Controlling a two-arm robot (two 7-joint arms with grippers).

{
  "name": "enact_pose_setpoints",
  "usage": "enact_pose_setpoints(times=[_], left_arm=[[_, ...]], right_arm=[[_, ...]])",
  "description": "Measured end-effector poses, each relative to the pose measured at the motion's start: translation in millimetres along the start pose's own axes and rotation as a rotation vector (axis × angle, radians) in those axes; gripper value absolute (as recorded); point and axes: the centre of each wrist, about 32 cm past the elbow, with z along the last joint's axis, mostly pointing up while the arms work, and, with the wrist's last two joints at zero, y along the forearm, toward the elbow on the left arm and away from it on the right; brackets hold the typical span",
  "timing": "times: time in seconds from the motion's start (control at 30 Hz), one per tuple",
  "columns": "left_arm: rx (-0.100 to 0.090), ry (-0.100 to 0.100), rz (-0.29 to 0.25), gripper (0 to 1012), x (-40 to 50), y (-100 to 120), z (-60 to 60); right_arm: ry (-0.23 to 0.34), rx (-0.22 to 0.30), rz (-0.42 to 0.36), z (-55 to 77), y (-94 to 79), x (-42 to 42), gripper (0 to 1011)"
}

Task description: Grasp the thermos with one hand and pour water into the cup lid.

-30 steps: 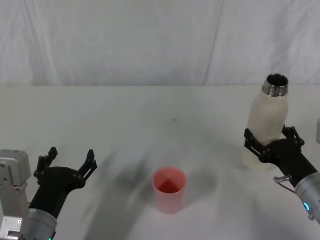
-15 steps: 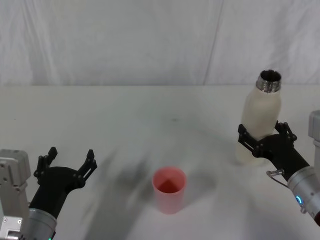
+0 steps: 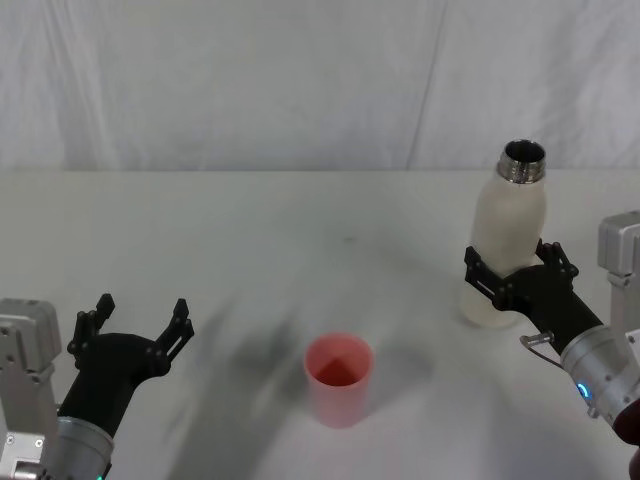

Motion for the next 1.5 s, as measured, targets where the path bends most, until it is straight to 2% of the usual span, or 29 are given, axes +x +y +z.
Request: enact_pose_setpoints(times=[0.5, 1.5], left_arm=[[0.0, 0.0, 0.0, 1001, 0.0, 0.0, 0.0], [0.0, 0.0, 0.0, 1001, 0.0, 0.0, 0.0]], right_arm=[[0.012, 0.008, -0.006, -4.6, 11.6, -1.7, 952], [0.012, -0.015, 0.002, -8.5, 16.6, -1.2, 952]])
